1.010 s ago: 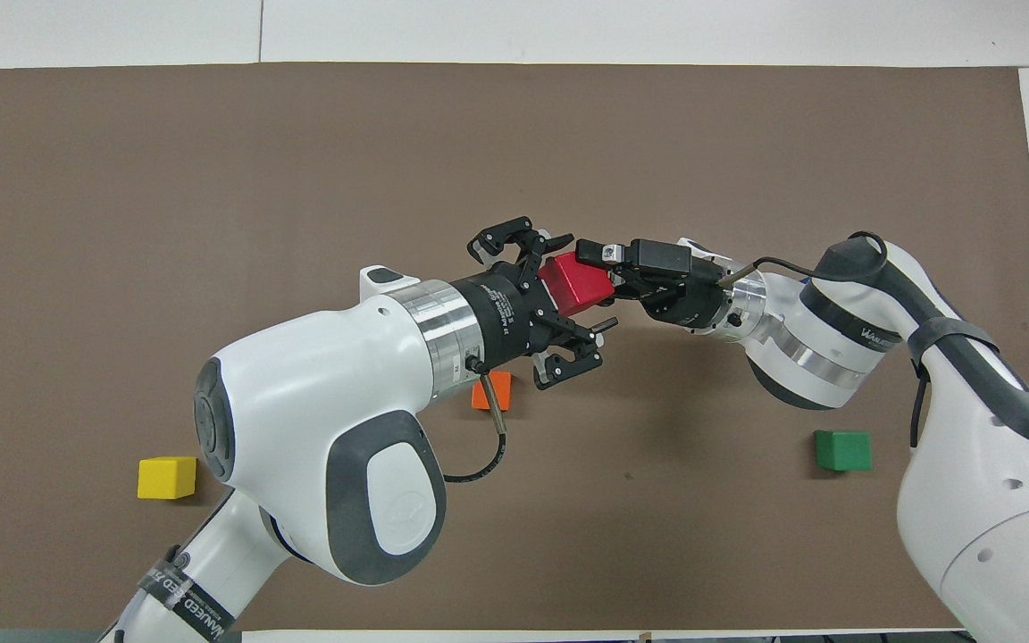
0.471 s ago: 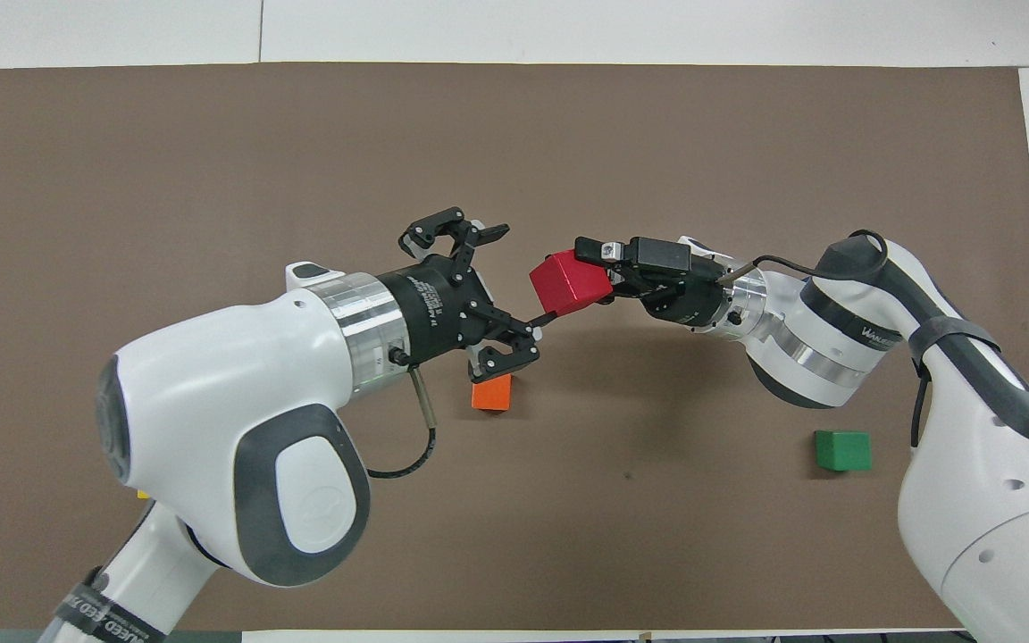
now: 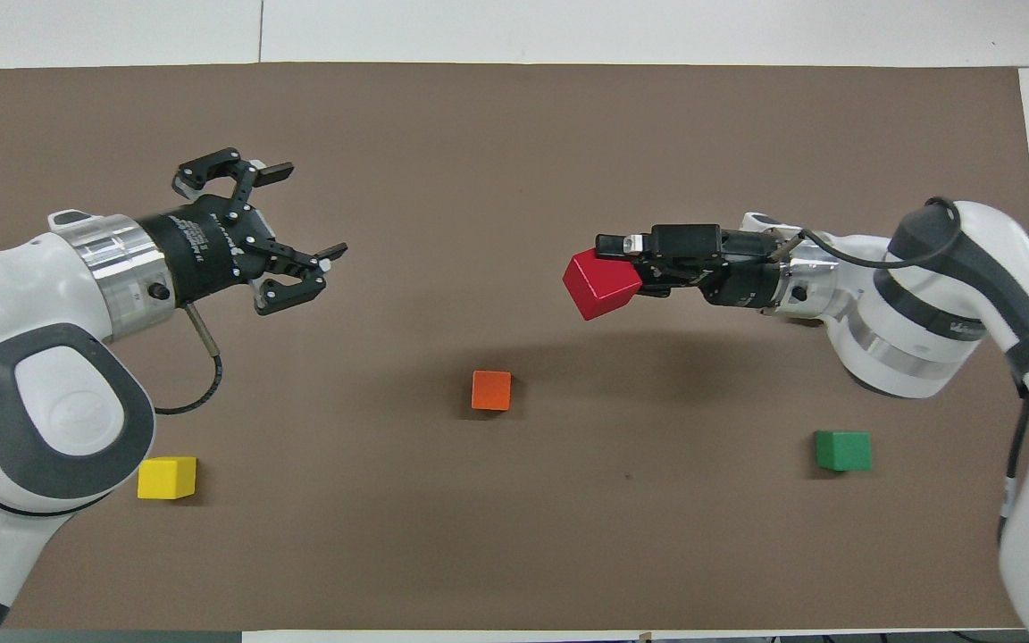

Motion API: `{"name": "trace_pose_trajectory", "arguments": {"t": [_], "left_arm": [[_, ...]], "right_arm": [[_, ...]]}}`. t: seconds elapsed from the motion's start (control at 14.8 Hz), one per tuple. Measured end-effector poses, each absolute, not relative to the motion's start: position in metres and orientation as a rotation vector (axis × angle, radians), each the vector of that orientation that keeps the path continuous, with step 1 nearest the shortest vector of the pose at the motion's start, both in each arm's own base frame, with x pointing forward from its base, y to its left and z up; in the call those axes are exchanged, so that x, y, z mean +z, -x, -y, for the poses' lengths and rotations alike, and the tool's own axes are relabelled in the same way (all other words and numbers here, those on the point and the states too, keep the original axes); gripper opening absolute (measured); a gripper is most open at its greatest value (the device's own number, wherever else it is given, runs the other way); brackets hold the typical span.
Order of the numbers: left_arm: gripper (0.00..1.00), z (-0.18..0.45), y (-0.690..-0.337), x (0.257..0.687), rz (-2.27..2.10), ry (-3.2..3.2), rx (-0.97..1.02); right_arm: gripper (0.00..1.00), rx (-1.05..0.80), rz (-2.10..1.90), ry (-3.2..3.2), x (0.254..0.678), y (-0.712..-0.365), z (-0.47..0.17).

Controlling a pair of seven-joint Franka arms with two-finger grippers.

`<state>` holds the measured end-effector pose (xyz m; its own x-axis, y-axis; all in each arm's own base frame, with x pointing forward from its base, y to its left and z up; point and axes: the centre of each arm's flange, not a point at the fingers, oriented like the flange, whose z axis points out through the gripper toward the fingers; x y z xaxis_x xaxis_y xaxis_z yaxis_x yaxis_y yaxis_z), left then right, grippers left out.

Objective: Transfer red block to right arm and stack on blue block
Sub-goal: 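Carry the red cube with the right gripper over the blue cube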

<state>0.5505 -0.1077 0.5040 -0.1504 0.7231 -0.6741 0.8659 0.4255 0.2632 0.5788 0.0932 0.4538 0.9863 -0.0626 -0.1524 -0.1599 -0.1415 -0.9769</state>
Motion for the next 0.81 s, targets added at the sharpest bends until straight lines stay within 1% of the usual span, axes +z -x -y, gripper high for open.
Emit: {"name": "trace_pose_trajectory", "arguments": {"t": [0.13, 0.27, 0.4, 0.54, 0.67, 0.81], "left_arm": [[1.0, 0.099, -0.555, 0.494, -1.821, -1.592, -0.088], [1.0, 0.1, -0.56, 0.481, -1.725, -1.85, 0.042], [1.0, 0.091, -0.571, 0.472, -1.649, -2.061, 0.123], [1.0, 0.073, -0.59, 0.474, -1.525, -2.296, 0.175], [1.0, 0.054, -0.609, 0.479, -1.366, -2.526, 0.185], [1.0, 0.042, -0.62, 0.482, -1.155, -2.714, 0.168]], "right_arm": [[0.56, 0.074, -0.163, 1.854, 0.478, -0.576, -0.057], [0.56, 0.067, -0.134, 1.996, 0.482, -0.576, -0.025], [0.56, 0.051, -0.105, 2.156, 0.488, -0.58, 0.008], [0.56, 0.032, -0.059, 2.323, 0.5, -0.585, 0.034], [0.56, 0.014, 0.007, 2.505, 0.516, -0.594, 0.051], [0.56, -0.002, 0.069, 2.674, 0.529, -0.605, 0.063]]}}
